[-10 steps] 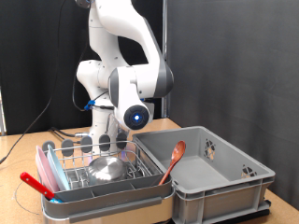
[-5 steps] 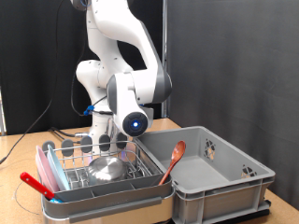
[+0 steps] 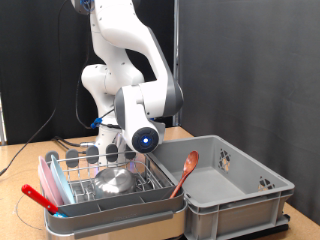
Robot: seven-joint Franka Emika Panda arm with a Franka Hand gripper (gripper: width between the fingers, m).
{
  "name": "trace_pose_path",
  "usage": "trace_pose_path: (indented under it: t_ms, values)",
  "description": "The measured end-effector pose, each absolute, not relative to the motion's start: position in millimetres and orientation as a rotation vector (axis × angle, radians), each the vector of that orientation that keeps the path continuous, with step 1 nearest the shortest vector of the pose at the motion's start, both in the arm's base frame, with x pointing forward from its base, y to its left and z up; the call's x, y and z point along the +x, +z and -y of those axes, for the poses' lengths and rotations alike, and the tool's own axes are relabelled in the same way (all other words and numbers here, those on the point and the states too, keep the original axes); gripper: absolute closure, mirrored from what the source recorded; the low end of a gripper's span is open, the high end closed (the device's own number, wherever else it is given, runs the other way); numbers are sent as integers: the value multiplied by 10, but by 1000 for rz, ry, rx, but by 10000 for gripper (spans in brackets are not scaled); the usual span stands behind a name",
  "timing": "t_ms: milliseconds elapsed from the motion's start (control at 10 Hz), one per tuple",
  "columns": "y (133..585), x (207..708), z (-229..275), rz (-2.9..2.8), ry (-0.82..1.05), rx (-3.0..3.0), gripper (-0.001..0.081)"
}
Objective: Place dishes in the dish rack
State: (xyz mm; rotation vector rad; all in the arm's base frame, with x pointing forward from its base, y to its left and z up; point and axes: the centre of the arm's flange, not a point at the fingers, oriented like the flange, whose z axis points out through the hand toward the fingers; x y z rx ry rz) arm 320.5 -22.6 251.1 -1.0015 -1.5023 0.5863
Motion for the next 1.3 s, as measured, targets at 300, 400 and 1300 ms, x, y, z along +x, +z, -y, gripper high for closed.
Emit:
trace_pose_path:
  t_ms: [300, 400, 1300]
  values:
    - [2450, 3255, 242, 1532, 579, -1022, 517]
    - [2437, 3293, 250, 1557, 572, -1042, 381]
    - [3047, 3857, 396, 1774, 524, -1220, -2]
